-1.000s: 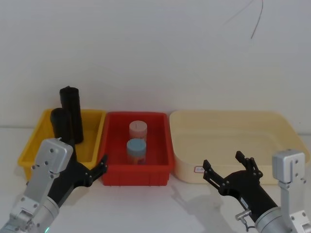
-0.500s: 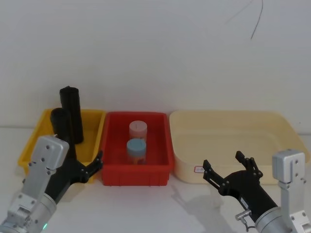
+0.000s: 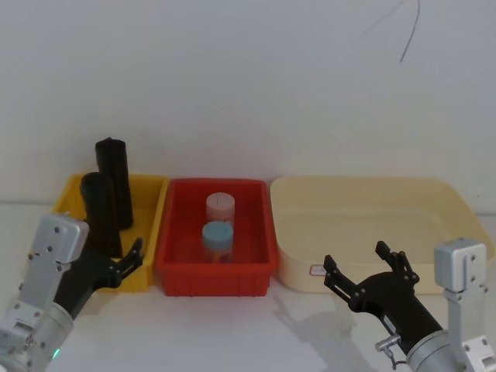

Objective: Pick up the garbage bag with the one hand and transfer it to the other hand.

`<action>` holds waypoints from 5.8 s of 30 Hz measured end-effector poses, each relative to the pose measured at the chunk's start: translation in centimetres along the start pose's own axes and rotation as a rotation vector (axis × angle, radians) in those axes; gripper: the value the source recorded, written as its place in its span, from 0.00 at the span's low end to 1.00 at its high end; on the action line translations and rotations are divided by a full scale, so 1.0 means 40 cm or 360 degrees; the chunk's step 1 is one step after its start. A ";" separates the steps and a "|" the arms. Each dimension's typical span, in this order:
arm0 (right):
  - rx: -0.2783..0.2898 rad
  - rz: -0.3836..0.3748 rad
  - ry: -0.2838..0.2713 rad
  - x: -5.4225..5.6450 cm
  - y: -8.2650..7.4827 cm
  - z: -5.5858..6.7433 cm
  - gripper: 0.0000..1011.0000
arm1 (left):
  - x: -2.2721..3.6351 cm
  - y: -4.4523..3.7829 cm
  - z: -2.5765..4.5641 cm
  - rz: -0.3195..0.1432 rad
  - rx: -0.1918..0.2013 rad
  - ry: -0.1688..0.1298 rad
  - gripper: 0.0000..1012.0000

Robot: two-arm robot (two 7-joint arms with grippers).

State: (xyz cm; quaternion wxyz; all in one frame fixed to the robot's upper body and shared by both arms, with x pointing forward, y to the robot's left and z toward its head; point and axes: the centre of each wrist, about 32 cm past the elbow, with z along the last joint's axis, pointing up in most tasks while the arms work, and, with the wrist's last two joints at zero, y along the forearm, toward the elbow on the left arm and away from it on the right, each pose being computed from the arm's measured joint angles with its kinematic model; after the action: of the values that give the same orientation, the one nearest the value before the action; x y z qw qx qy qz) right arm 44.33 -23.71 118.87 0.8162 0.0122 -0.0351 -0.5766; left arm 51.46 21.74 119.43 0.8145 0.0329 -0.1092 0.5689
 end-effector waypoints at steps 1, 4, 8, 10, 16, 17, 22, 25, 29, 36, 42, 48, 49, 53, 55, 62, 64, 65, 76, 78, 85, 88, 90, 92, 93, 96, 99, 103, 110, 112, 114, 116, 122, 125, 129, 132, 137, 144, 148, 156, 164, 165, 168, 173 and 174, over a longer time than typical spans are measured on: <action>0.0000 0.0000 0.0000 0.000 0.000 0.000 0.99 | 0.006 -0.005 -0.004 0.0003 0.0005 0.0001 0.99; 0.0000 0.0000 0.0000 0.000 0.000 0.000 0.99 | 0.017 -0.017 -0.011 0.0007 0.0013 0.0005 0.99; 0.0000 0.0000 0.0000 0.000 0.000 0.000 0.99 | 0.032 -0.035 -0.019 0.0008 0.0020 0.0007 0.99; 0.0000 0.0000 0.0000 0.000 0.000 0.000 0.99 | 0.040 -0.046 -0.022 0.0006 0.0018 0.0009 0.99; 0.0000 0.0000 0.0000 0.000 0.000 0.000 0.99 | 0.055 -0.067 -0.030 0.0001 0.0018 0.0019 0.99; 0.0000 0.0000 0.0000 0.000 0.000 0.000 0.99 | 0.057 -0.070 -0.030 -0.0002 0.0015 0.0020 0.99; 0.0000 0.0000 0.0000 0.000 0.000 0.000 0.99 | 0.070 -0.089 -0.036 -0.0008 0.0011 0.0031 0.99; 0.0000 0.0000 0.0000 0.000 0.000 0.000 0.99 | 0.076 -0.099 -0.038 -0.0012 0.0005 0.0037 0.99; 0.0000 0.0000 0.0000 0.000 0.000 0.000 0.99 | 0.085 -0.110 -0.043 -0.0019 -0.0001 0.0044 0.99; 0.0000 0.0000 0.0000 0.000 0.000 0.000 0.99 | 0.094 -0.124 -0.048 -0.0033 -0.0012 0.0051 0.99; 0.0000 0.0000 0.0000 0.000 0.000 0.000 0.99 | 0.099 -0.131 -0.050 -0.0040 -0.0023 0.0055 0.99; 0.0000 0.0000 0.0000 0.000 0.000 0.000 0.99 | 0.105 -0.137 -0.053 -0.0034 -0.0032 0.0061 0.99; 0.0000 0.0000 0.0000 0.000 0.000 0.000 0.99 | 0.106 -0.139 -0.054 -0.0032 -0.0033 0.0063 0.99; 0.0000 0.0000 0.0000 0.000 0.000 0.000 0.99 | 0.109 -0.142 -0.054 -0.0024 -0.0039 0.0065 0.99; 0.0000 0.0000 0.0000 0.000 0.000 0.000 0.99 | 0.110 -0.144 -0.056 -0.0020 -0.0040 0.0065 0.99; 0.0000 0.0000 0.0000 0.000 0.000 0.000 0.99 | 0.114 -0.152 -0.060 -0.0006 -0.0042 0.0067 0.99; 0.0000 0.0000 0.0000 0.000 0.000 0.000 0.99 | 0.116 -0.156 -0.061 -0.0001 -0.0043 0.0067 0.99; 0.0000 0.0000 0.0000 0.000 0.000 0.000 0.99 | 0.116 -0.158 -0.062 0.0002 -0.0043 0.0068 0.99; 0.0000 0.0000 0.0000 0.000 0.000 0.000 0.99 | 0.119 -0.181 -0.069 0.0020 -0.0036 0.0067 0.99; 0.0000 0.0000 0.0000 0.000 0.000 0.000 0.99 | 0.120 -0.187 -0.070 0.0023 -0.0034 0.0068 0.99; 0.0000 0.0000 0.0000 0.000 0.000 0.000 0.99 | 0.120 -0.202 -0.072 0.0027 -0.0032 0.0072 0.94; 0.0000 0.0000 0.0000 0.000 0.000 0.000 0.99 | 0.121 -0.208 -0.073 0.0034 -0.0034 0.0079 0.88; 0.0000 0.0000 0.0000 0.000 0.000 0.000 0.99 | 0.121 -0.210 -0.072 0.0039 -0.0037 0.0083 0.83; 0.0000 0.0000 0.0000 0.000 0.000 0.000 0.99 | 0.121 -0.213 -0.070 0.0046 -0.0044 0.0088 0.78; 0.0000 0.0000 0.0000 0.000 0.000 0.000 0.99 | 0.121 -0.214 -0.070 0.0048 -0.0046 0.0089 0.74; 0.0000 0.0000 0.0000 0.000 0.000 0.000 0.99 | 0.122 -0.217 -0.066 0.0055 -0.0058 0.0093 0.65; 0.0000 0.0000 0.0000 0.000 0.000 0.000 0.99 | 0.122 -0.219 -0.061 0.0058 -0.0075 0.0095 0.57; 0.0000 0.0000 0.0000 0.000 0.000 0.000 0.99 | 0.122 -0.221 -0.044 0.0047 -0.0118 0.0092 0.53; 0.0000 0.0000 0.0000 0.000 0.000 0.000 0.99 | 0.117 -0.224 0.000 -0.0030 -0.0231 0.0107 0.48; 0.0000 0.0000 0.0000 0.000 0.000 0.000 0.99 | 0.115 -0.225 0.010 -0.0052 -0.0258 0.0114 0.47; 0.0000 0.0000 0.0000 0.000 0.000 0.000 0.99 | 0.112 -0.227 0.026 -0.0086 -0.0300 0.0122 0.45; 0.0000 0.0000 0.0000 0.000 0.000 0.000 0.99 | 0.110 -0.228 0.036 -0.0112 -0.0327 0.0129 0.44; 0.0000 0.0000 0.0000 0.000 0.000 0.000 0.99 | 0.097 -0.237 0.079 -0.0240 -0.0434 0.0164 0.42; 0.0000 0.0000 0.0000 0.000 0.000 0.000 0.99 | 0.092 -0.241 0.091 -0.0284 -0.0462 0.0177 0.40; 0.0000 0.0000 0.0000 0.000 0.000 0.000 0.99 | 0.079 -0.249 0.113 -0.0385 -0.0505 0.0210 0.40; 0.0000 0.0000 0.0000 0.000 0.000 0.000 0.99 | 0.071 -0.254 0.124 -0.0450 -0.0522 0.0233 0.40; 0.0000 0.0000 0.0000 0.000 0.000 0.000 0.99 | 0.056 -0.264 0.138 -0.0560 -0.0537 0.0275 0.40; 0.0000 0.0000 0.0000 0.000 0.000 0.000 0.99 | 0.029 -0.281 0.153 -0.0729 -0.0538 0.0335 0.40; 0.0000 0.0000 0.0000 0.000 0.000 0.000 0.99 | 0.013 -0.292 0.157 -0.0825 -0.0526 0.0368 0.40; 0.0000 0.0000 0.0000 0.000 0.000 0.000 0.99 | -0.027 -0.320 0.160 -0.1046 -0.0476 0.0434 0.40; 0.0005 0.0016 0.0001 0.000 0.001 0.001 0.99 | -0.058 -0.344 0.159 -0.1208 -0.0422 0.0476 0.40; 0.0010 0.0025 0.0002 0.000 0.002 0.003 0.99 | -0.062 -0.346 0.156 -0.1227 -0.0411 0.0483 0.40; 0.0020 0.0048 0.0004 -0.001 0.004 0.006 0.99 | -0.069 -0.350 0.154 -0.1252 -0.0393 0.0492 0.40; 0.0033 0.0073 0.0012 -0.004 0.008 0.011 0.99 | -0.075 -0.353 0.152 -0.1268 -0.0376 0.0504 0.40; 0.0035 0.0077 0.0013 -0.004 0.009 0.011 0.99 | -0.075 -0.353 0.151 -0.1269 -0.0374 0.0506 0.40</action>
State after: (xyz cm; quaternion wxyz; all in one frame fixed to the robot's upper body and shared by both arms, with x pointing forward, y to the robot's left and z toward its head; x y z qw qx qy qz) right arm 44.58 -23.42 119.33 0.8299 0.0226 -0.0383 -0.5562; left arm 62.80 12.94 125.66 0.9751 -0.1081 -0.0253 0.1922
